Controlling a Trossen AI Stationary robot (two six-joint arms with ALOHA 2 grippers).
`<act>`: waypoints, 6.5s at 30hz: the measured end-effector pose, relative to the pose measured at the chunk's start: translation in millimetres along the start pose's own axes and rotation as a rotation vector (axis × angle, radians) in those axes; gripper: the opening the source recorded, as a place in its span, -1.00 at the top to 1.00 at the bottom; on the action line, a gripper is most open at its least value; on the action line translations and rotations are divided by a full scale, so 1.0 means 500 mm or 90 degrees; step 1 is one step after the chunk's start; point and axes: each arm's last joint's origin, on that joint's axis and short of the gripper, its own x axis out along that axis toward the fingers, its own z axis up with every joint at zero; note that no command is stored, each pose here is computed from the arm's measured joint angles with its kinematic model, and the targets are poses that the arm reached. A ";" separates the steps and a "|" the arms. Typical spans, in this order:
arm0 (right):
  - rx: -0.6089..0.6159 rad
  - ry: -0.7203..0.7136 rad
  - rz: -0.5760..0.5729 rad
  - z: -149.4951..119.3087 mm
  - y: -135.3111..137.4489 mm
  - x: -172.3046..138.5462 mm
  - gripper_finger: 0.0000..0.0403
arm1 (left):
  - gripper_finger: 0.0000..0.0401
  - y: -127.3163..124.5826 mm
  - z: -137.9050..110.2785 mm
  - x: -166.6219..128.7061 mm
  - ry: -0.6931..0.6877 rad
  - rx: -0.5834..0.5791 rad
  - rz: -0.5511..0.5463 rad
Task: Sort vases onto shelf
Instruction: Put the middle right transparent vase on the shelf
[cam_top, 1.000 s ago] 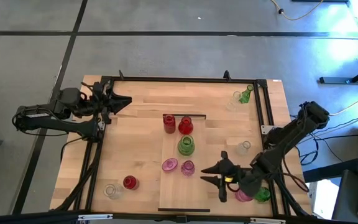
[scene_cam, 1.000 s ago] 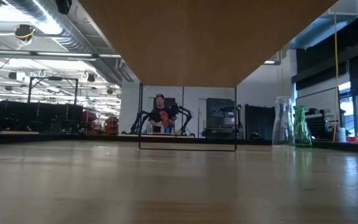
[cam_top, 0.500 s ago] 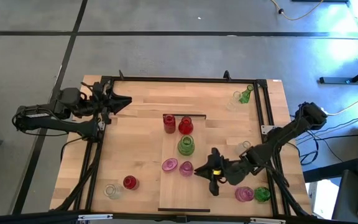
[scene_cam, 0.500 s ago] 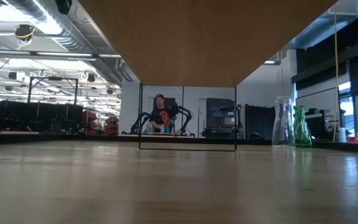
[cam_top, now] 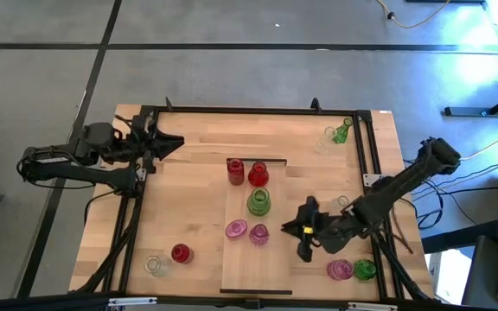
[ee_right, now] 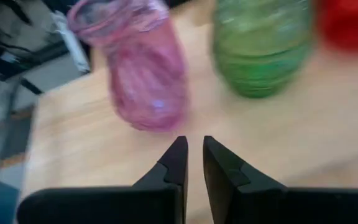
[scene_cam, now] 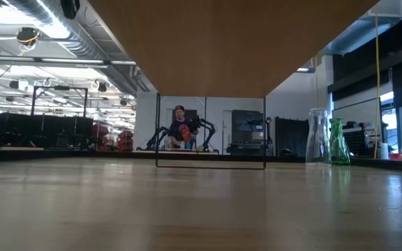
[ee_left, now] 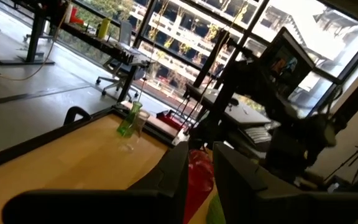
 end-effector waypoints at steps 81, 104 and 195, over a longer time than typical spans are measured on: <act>0.552 0.363 -0.663 -0.043 -0.200 -0.105 0.09 | 0.66 0.010 -0.020 0.017 0.046 -0.074 0.065; 0.638 0.280 -0.643 -0.104 -0.226 -0.044 0.34 | 0.66 0.009 -0.026 0.017 0.077 -0.070 0.047; 0.203 0.499 -0.003 0.205 0.185 0.030 0.99 | 0.66 0.030 -0.065 0.005 0.213 -0.102 0.114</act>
